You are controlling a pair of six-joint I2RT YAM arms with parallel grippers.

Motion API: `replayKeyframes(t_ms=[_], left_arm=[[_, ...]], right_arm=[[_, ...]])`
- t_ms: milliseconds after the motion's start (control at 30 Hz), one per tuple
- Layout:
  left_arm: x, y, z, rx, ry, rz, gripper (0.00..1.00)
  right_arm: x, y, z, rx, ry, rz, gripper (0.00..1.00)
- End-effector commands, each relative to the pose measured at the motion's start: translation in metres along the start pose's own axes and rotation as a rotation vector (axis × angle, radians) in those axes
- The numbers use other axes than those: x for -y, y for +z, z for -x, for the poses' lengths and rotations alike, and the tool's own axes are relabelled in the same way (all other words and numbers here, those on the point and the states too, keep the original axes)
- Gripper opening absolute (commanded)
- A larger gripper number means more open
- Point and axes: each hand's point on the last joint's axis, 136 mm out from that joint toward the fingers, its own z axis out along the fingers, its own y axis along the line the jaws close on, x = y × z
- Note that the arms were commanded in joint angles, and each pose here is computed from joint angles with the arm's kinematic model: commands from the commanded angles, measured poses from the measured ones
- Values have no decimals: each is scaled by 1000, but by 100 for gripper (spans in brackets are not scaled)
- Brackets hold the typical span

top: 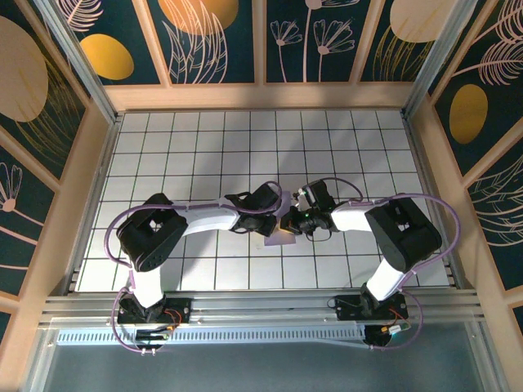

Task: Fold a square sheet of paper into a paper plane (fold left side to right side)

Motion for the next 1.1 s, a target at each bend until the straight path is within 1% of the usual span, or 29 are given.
replayKeyframes(t_ms=[0, 133, 167, 267, 333, 500, 600, 733, 867, 1067], left_arm=[[-8, -26, 16, 54, -31, 38, 30], [-13, -44, 22, 86, -83, 31, 36], [-12, -53, 24, 103, -96, 23, 37], [-8, -62, 17, 96, -137, -20, 37], [2, -65, 11, 86, -186, -94, 32], [36, -67, -9, 38, -337, -345, 18], [48, -65, -15, 19, -401, -443, 13], [48, -57, -20, 0, -418, -449, 8], [51, -48, -21, -21, -417, -461, 6], [48, -39, -19, -14, -409, -437, 3]], right_arm=[[25, 6, -17, -37, 21, -86, 0], [22, 5, -16, -30, 17, -69, 0], [21, 4, -16, -28, 16, -67, 0], [19, 3, -15, -23, 11, -62, 0], [19, 3, -15, -23, 9, -59, 0], [17, 2, -14, -19, 5, -51, 0], [16, 3, -15, -21, 4, -51, 0], [17, 3, -16, -25, 2, -52, 0], [18, 4, -17, -30, 4, -54, 0], [20, 5, -19, -36, 7, -57, 0]])
